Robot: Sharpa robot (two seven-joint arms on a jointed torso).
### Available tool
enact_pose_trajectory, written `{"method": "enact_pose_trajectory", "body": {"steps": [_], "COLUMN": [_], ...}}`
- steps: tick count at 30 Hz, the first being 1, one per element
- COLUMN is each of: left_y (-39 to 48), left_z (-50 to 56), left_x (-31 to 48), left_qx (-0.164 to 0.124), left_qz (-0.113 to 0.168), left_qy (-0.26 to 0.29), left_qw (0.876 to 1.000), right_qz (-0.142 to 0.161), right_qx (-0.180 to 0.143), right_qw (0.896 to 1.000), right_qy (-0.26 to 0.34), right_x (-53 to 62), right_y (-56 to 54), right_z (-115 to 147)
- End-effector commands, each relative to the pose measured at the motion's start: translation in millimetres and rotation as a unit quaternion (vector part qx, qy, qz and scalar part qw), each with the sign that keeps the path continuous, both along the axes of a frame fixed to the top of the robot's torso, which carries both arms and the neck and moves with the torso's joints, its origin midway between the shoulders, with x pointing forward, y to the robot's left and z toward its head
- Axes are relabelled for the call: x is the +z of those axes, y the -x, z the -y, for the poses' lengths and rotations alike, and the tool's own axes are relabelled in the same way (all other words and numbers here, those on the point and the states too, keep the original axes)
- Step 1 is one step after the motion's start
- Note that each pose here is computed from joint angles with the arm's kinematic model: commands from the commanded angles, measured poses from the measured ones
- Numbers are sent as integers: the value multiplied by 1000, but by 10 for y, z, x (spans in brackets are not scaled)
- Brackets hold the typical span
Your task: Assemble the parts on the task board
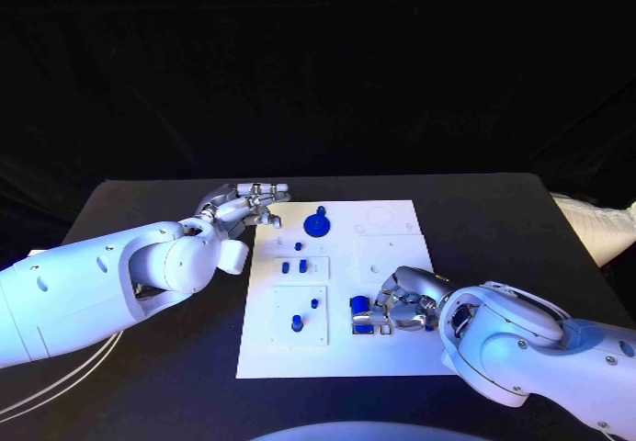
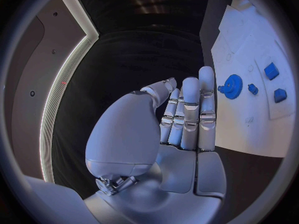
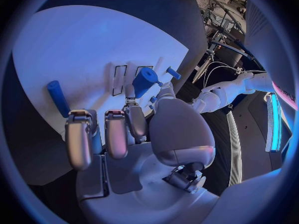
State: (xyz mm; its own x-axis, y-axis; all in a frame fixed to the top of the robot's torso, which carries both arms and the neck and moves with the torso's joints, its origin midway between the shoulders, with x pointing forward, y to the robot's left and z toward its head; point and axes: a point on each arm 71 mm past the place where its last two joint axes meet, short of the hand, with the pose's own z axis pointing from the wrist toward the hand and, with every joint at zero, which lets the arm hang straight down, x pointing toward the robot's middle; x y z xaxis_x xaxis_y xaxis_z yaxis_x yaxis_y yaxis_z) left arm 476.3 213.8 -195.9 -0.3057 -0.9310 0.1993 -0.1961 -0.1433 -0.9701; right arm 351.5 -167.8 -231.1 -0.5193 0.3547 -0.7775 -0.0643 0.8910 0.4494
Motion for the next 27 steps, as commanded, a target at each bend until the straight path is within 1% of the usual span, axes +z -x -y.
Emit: {"method": "enact_pose_trajectory", "body": {"steps": [1, 10, 16, 21, 27], "left_y": [6, 6, 7, 6, 3], "left_z": [22, 18, 17, 14, 8], "left_x": [12, 12, 13, 12, 11], "left_qx": [-9, -9, -9, -9, -8], "left_qz": [4, 4, 4, 4, 4], "left_qy": [4, 4, 4, 4, 4], "left_qw": [1000, 1000, 1000, 1000, 1000], "right_qz": [17, 17, 31, 46, 43], "right_qx": [1, 15, 17, 8, -15], "right_qw": [1000, 999, 999, 999, 999], "right_qy": [11, 26, 38, 20, -5], "right_x": [11, 6, 12, 51, 148], "right_y": [-9, -1, -19, -14, 17], "right_z": [7, -2, -13, 33, 225]}}
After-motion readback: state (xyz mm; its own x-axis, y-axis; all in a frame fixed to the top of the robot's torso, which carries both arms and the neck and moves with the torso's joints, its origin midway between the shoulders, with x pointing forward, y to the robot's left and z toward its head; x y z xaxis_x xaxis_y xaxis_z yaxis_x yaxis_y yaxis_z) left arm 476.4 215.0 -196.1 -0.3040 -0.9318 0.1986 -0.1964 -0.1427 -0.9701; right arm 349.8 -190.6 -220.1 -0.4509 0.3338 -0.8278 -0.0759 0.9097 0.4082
